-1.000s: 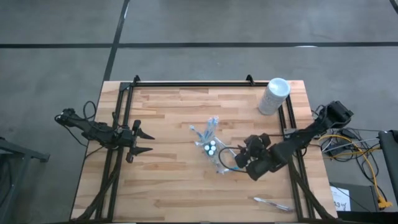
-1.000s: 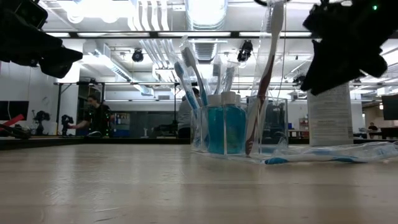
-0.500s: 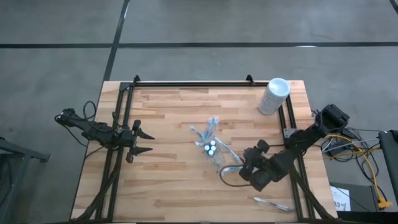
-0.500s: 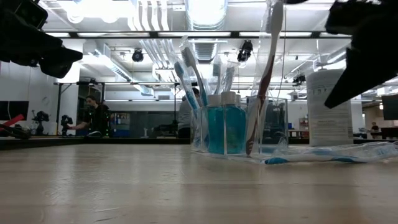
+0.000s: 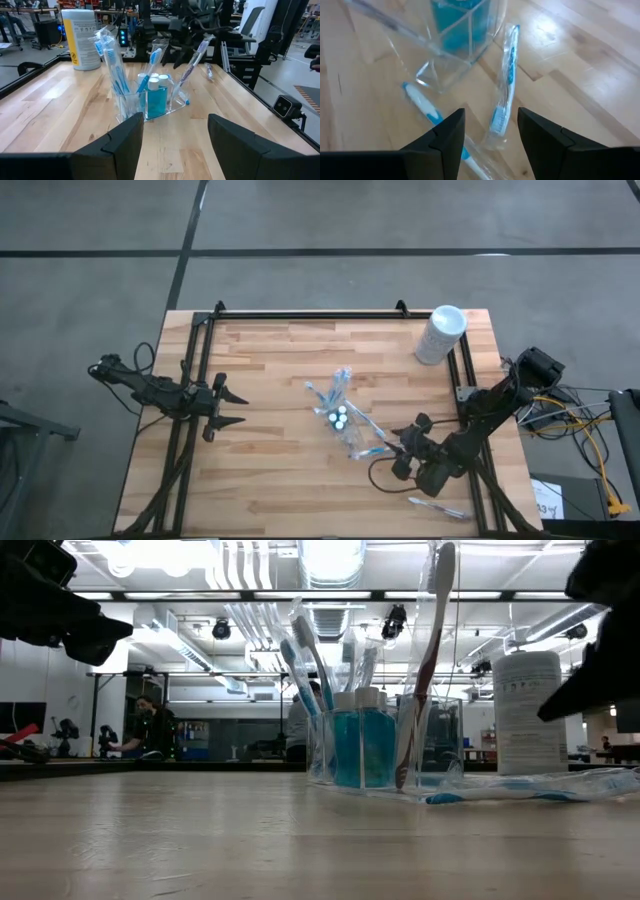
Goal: Pick & Place toothbrushing station
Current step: Put the blue toothbrush into the left section of the transparent organizer
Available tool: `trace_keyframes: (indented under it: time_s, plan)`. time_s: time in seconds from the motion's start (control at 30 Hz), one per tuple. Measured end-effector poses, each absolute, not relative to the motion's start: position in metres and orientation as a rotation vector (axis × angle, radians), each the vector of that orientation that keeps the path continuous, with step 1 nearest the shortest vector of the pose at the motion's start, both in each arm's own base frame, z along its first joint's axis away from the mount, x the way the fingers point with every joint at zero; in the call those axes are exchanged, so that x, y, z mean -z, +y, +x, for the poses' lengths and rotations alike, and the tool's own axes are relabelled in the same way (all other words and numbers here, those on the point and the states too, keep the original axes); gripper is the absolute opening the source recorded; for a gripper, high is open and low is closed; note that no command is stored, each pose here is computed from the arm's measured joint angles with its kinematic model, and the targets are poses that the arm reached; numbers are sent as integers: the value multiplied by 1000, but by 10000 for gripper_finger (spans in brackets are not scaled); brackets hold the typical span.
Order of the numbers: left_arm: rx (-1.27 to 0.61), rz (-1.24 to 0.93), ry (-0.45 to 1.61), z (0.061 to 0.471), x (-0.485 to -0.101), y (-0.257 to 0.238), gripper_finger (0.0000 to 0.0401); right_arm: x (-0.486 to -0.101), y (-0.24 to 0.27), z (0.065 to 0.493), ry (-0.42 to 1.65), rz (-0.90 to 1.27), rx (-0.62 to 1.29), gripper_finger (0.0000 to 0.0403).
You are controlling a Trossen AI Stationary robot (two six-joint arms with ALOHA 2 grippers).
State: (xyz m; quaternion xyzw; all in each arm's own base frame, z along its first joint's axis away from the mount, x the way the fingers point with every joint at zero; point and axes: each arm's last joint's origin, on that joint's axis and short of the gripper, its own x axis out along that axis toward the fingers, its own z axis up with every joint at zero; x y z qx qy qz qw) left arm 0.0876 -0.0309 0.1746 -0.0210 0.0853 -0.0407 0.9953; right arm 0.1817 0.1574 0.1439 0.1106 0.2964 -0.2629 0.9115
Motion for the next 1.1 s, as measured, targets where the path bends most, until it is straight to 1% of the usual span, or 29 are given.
trace_keyframes:
  time_s: [0.2,0.37,0.6,0.7,1.1]
  plan:
    - [81,-42,171,88,-175,-31,227,-128,150,177,580,211,516,181]
    - [81,-42,171,88,-175,-31,227,-125,147,176,581,209,525,182]
    - [82,-42,171,88,-175,-31,227,-119,144,182,542,285,509,176]
    - [82,-42,171,88,-175,-31,227,-115,142,184,556,267,517,178]
    - [82,-42,171,88,-175,-31,227,-96,139,194,622,314,542,183]
